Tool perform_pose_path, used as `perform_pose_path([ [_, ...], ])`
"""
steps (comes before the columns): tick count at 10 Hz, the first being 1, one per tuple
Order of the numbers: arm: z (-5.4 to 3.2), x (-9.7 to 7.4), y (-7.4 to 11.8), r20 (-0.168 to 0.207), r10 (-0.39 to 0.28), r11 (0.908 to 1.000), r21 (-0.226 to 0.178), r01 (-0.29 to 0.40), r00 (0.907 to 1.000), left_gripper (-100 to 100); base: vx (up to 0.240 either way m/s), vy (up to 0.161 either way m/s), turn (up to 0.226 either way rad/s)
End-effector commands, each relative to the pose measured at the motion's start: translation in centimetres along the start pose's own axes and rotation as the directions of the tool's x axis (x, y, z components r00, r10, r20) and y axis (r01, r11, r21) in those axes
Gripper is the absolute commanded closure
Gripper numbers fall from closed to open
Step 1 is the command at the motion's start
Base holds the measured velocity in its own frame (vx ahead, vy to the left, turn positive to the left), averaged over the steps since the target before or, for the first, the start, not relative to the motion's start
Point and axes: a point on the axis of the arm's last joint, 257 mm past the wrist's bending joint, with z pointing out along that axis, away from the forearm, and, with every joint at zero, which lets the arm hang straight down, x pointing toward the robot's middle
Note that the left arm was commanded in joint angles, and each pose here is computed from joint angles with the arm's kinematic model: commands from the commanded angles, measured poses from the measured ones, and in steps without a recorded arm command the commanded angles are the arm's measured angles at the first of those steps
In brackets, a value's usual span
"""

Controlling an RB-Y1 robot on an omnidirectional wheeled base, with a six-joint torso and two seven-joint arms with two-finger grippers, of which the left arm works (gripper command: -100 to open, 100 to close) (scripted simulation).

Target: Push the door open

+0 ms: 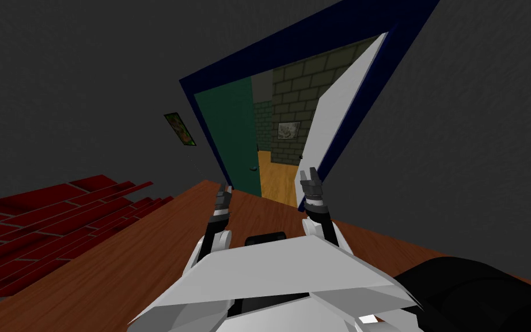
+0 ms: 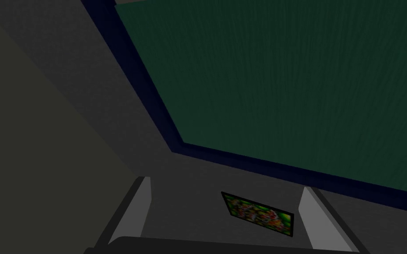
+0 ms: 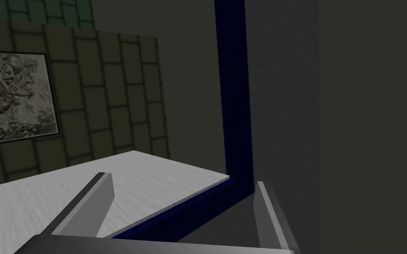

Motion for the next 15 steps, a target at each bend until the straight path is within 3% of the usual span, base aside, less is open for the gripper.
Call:
perform_pose_path([
  [1, -0.12, 0.3, 1.2, -0.011, -0.006, 0.9999, -0.015, 0.005, 0.9999, -100, 0.092, 0.033, -0.046],
  [8, -1.08, 2.1, 6.2, -0.054, -0.033, 0.9960, -0.085, 0.028, 0.9980, -100, 0.098, 0.037, -0.050],
  [9, -1.08, 2.1, 6.2, -0.054, -0.033, 0.9960, -0.085, 0.028, 0.9980, -100, 0.056, 0.025, -0.012],
  [15, -2.32, 3.8, 10.6, -0.088, -0.059, 0.9875, -0.151, 0.046, 0.9944, -100, 0.081, 0.037, -0.051],
])
